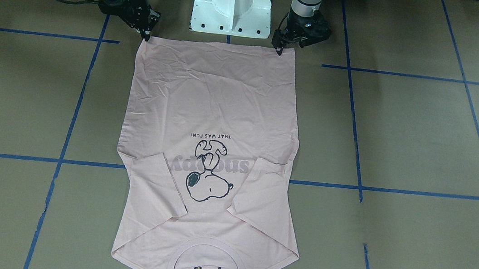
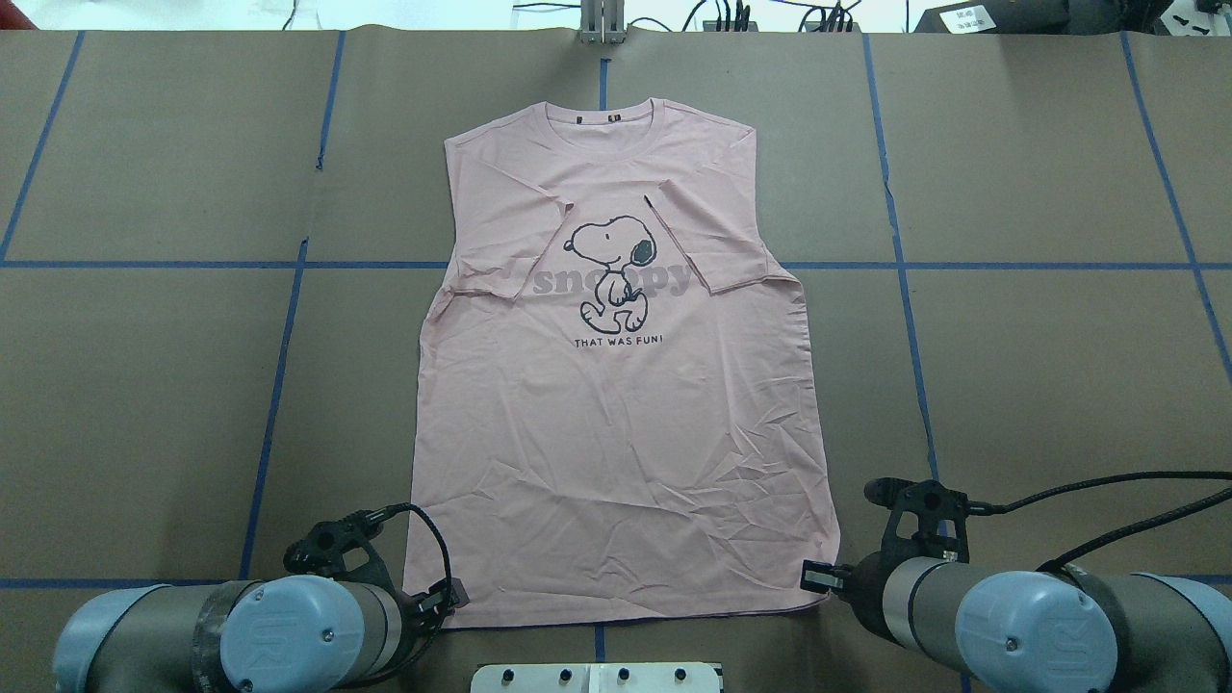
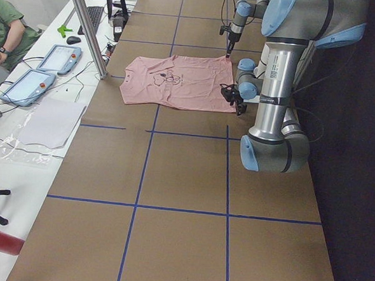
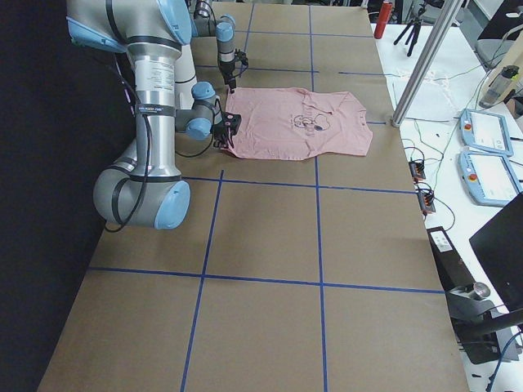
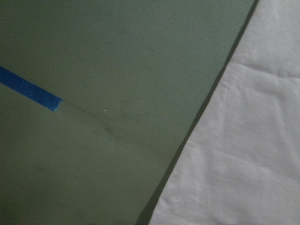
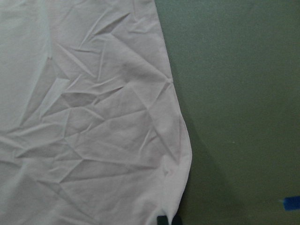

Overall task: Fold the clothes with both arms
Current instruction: 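Grasp both hem corners with the left and right grippers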

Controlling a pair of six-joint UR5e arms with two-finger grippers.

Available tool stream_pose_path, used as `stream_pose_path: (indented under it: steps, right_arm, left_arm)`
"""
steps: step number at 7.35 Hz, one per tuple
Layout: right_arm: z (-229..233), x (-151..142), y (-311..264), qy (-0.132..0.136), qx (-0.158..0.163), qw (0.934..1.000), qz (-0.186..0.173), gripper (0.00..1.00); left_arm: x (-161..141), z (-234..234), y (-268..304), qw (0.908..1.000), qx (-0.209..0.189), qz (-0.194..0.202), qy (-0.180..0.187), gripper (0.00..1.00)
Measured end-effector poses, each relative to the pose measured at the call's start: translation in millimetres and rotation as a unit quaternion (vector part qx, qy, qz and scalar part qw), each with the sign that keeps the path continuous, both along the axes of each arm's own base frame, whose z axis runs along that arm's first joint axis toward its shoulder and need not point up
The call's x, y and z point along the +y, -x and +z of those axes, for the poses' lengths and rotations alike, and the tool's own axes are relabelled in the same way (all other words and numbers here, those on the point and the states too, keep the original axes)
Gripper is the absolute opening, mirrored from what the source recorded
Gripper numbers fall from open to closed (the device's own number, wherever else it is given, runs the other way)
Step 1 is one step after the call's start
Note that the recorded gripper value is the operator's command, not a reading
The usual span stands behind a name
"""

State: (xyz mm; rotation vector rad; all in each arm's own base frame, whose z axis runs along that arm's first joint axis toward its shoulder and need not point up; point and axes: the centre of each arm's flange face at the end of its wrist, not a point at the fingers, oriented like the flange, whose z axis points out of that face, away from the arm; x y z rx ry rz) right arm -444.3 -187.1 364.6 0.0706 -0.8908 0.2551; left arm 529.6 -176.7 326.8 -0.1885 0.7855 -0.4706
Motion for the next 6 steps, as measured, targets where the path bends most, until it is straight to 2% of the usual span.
stream_pose_path:
  steps: [3,6]
  right_arm:
    - [0,0,0,0.0,0.0,1.0,0.0,0.0]
    - [-1,-1,-1,0.001,-0.002,1.0,0.0,0.0]
  left_arm:
    - [-4,-4,2,1.0,0.003,-0.004,-0.001,0.0]
    - [-10,-12,6,0.9999,0.012,-0.005,-0.003,0.0]
